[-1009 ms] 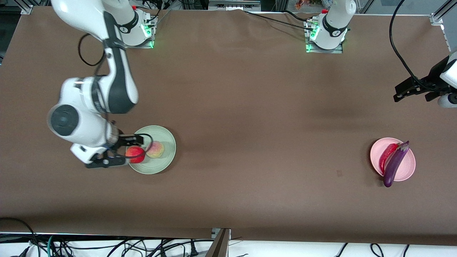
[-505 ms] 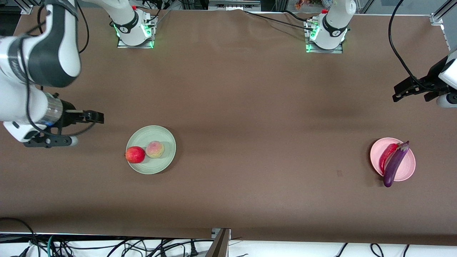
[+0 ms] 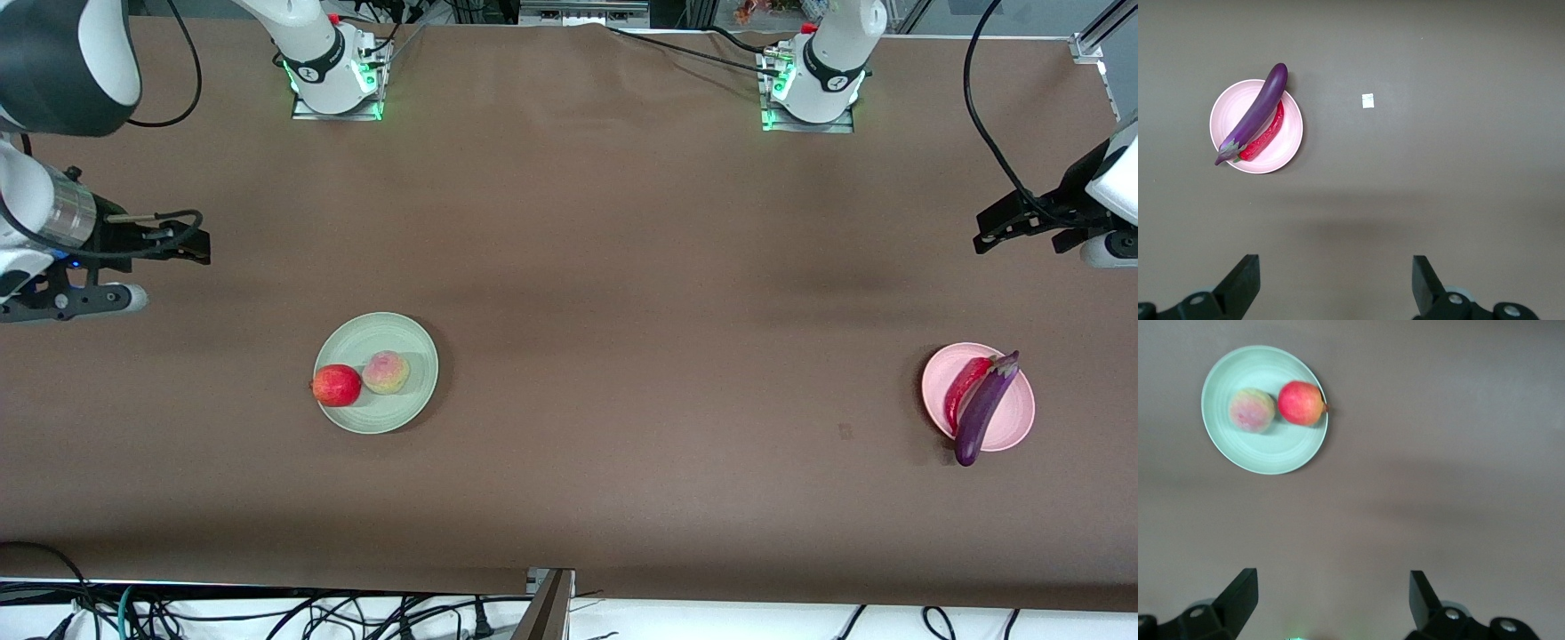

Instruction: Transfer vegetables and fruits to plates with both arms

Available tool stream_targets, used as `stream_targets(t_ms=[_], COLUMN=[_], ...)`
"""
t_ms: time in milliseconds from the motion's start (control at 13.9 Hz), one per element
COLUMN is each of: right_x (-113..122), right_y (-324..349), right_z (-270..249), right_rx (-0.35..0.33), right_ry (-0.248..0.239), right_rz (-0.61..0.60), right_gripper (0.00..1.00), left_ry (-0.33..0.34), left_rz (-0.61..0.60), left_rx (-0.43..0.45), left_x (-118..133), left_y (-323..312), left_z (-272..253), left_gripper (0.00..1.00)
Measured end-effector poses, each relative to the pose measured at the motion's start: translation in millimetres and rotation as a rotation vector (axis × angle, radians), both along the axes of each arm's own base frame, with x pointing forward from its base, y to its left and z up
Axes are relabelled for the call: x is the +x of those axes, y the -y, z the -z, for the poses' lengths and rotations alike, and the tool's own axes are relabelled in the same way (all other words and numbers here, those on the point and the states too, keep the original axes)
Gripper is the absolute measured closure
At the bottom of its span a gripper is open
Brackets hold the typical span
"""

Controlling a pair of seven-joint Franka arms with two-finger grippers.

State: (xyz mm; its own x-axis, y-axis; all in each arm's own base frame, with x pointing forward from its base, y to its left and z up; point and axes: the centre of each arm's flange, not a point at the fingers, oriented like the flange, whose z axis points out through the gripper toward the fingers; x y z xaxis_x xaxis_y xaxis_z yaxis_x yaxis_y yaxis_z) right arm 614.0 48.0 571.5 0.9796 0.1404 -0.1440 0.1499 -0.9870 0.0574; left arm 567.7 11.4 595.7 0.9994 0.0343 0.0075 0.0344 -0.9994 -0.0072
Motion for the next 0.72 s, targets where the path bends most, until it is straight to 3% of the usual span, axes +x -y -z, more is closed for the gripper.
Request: stream_targets(t_ms=[216,505,721], right_x=[-15.5,-40.4,-43.9], right_y=[29.0,19.8,11.1], right_z=[-13.5,-1.7,2.6], right_rx=[0.024,0.050,0.049], right_ry=[0.041,0.013,0.002], right_rz=[0.043,0.035,0.035], right_gripper=[0.00,0.00,0.00], left_ry=[-0.003,-0.008,-0.010], left_rz=[-0.003,-0.003,-0.005], left_rx=[0.000,-0.001,-0.001], left_x=[0.6,2.0,2.4], left_y=[-1.9,-2.2,-2.6], left_z=[1.4,4.6,5.4], left_gripper=[0.00,0.00,0.00])
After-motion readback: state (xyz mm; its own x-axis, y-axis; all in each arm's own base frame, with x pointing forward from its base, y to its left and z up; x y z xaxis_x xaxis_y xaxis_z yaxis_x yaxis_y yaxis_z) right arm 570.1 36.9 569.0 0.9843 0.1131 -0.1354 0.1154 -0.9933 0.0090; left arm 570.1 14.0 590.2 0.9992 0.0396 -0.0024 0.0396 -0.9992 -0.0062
